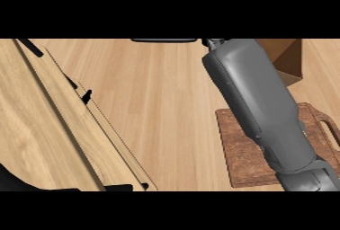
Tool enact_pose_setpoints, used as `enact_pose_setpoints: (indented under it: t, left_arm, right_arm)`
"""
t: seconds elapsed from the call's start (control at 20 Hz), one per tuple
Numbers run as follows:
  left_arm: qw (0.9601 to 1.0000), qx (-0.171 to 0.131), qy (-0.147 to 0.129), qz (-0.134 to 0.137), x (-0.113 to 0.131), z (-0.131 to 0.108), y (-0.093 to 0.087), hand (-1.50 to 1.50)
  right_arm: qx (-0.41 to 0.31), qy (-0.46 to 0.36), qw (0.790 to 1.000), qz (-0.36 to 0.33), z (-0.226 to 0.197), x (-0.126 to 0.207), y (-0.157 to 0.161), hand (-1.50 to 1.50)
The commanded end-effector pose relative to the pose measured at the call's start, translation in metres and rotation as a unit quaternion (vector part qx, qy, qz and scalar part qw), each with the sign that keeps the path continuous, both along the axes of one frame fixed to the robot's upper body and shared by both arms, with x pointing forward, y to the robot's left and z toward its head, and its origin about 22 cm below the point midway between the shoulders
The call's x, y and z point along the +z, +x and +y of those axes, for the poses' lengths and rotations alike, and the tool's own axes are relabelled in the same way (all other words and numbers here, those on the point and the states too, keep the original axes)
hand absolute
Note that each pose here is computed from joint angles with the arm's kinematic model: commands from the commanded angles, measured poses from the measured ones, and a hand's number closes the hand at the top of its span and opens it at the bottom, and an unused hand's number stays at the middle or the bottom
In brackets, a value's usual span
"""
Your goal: Pick the lemon from the cutting board and place it in the cardboard box
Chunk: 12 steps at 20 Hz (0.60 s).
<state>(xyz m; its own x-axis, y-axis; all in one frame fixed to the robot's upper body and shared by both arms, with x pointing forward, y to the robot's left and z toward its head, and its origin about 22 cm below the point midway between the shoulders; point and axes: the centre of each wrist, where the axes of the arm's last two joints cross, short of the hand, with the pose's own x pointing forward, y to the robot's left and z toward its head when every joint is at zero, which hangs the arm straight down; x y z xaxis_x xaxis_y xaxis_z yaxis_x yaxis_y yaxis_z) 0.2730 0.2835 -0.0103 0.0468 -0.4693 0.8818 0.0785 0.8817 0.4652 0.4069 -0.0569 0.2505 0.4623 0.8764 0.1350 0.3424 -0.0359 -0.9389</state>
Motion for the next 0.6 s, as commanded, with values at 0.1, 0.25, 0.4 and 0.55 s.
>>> enact_pose_setpoints:
  t: [0.1,0.25,0.4,0.55]
  left_arm:
    - [1.0000,0.005,-0.002,-0.003,0.006,0.011,0.001,0.00]
    - [0.9999,-0.006,-0.010,0.005,0.011,-0.008,0.006,0.00]
    - [0.9999,0.011,-0.002,-0.004,-0.002,-0.001,0.011,0.00]
    - [1.0000,-0.004,-0.002,-0.003,0.006,0.007,0.004,0.00]
  right_arm:
    - [-0.070,0.013,0.997,0.034,-0.057,-0.011,0.009,1.50]
    - [-0.082,0.010,0.995,0.051,-0.086,-0.028,0.019,1.50]
    - [-0.095,0.016,0.992,0.079,-0.111,-0.045,0.025,1.50]
    - [-0.100,0.129,0.978,0.131,-0.134,-0.047,0.035,1.50]
